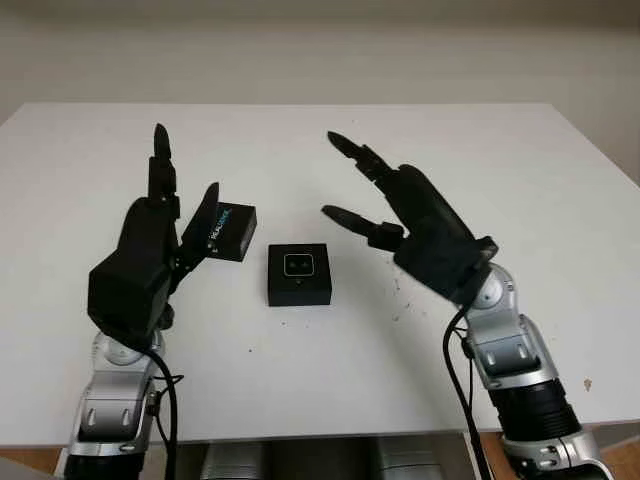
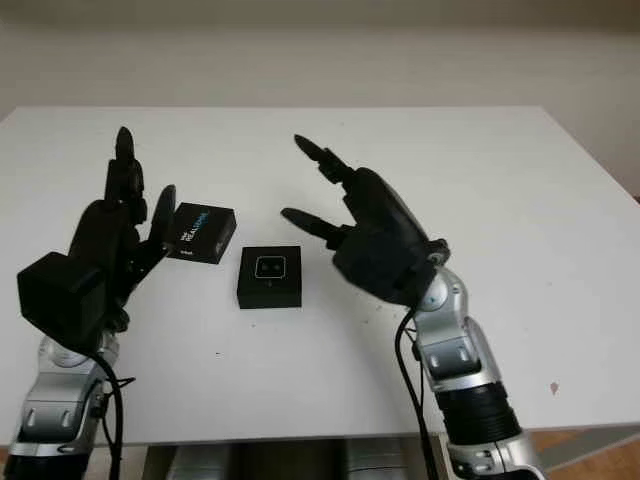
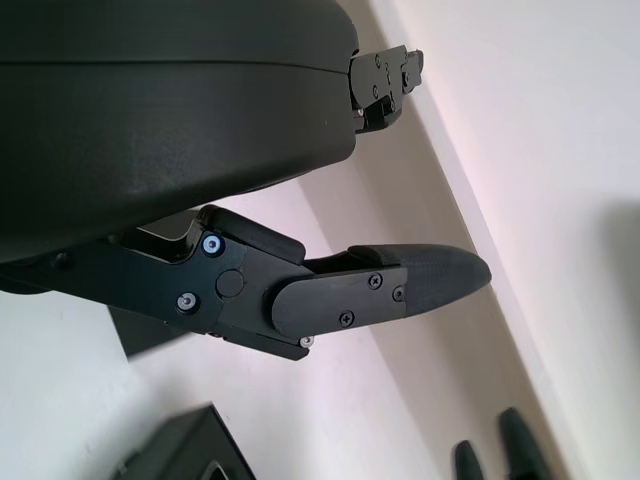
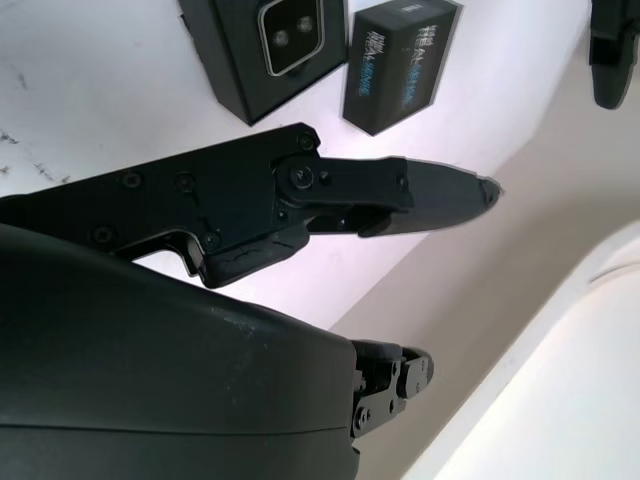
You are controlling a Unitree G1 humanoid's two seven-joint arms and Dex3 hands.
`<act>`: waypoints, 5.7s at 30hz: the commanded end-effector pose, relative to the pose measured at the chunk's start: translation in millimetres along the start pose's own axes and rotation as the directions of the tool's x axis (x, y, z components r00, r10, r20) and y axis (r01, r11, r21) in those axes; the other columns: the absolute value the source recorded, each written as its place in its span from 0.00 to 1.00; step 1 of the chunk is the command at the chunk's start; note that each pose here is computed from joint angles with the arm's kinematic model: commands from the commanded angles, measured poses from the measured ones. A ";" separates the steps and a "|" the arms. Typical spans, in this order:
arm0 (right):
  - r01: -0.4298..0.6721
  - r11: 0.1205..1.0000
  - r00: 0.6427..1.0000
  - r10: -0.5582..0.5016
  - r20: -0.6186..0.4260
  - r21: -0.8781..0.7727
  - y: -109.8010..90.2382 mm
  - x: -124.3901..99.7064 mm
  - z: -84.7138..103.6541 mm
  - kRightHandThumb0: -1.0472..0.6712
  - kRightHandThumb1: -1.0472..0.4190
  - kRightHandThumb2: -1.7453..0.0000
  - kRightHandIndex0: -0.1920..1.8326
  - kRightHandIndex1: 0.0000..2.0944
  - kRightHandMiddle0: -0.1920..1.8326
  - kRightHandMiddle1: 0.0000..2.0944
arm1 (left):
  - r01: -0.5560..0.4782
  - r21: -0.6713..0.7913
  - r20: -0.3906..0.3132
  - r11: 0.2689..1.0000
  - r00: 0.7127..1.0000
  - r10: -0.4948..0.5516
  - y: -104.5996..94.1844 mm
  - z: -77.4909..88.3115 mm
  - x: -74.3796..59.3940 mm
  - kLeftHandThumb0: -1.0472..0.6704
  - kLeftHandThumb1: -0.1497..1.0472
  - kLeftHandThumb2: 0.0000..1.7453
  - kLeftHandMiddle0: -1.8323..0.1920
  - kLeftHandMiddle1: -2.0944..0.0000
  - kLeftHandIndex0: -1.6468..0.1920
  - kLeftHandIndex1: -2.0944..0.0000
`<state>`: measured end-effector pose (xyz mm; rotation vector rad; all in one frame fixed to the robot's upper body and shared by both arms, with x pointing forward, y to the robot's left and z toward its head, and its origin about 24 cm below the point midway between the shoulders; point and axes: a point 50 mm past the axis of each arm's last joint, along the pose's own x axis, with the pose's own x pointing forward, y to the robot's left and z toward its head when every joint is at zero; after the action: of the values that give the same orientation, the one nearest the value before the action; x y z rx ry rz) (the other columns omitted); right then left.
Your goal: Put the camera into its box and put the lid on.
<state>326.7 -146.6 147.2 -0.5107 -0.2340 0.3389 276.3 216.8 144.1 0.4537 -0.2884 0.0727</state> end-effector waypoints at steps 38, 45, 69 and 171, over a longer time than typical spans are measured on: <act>0.071 0.944 0.993 -0.036 -0.114 0.323 -36.4 -5.7 -20.8 0.22 0.00 0.61 0.07 0.02 0.07 0.03 | 0.452 0.830 -0.305 0.327 0.859 -0.412 22.7 18.4 118.3 0.21 0.83 0.03 0.84 0.95 0.85 0.98; 0.073 0.947 0.993 -0.040 -0.108 0.312 -38.2 -6.7 -19.2 0.21 0.00 0.62 0.06 0.02 0.06 0.02 | 0.518 0.818 -0.380 0.250 0.813 -0.442 13.4 14.2 122.9 0.14 0.83 0.03 0.90 0.98 0.90 1.00; 0.105 0.940 0.990 -0.068 -0.124 0.323 -38.7 -9.9 -17.9 0.20 0.00 0.60 0.05 0.03 0.05 0.03 | 0.578 0.815 -0.479 0.054 0.722 -0.499 -20.4 -1.4 120.3 0.07 0.85 0.03 0.90 0.97 0.93 0.98; 0.071 0.956 0.993 -0.042 -0.107 0.286 -10.7 -6.1 -18.6 0.21 0.00 0.63 0.09 0.03 0.08 0.03 | 0.759 0.450 -0.586 0.471 0.648 -0.486 -68.3 70.1 102.8 0.46 1.00 0.22 0.57 0.00 0.81 0.00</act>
<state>327.0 -168.3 130.4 -0.2291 -0.0672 0.2824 367.3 128.0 208.5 1.2608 0.3539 -0.5080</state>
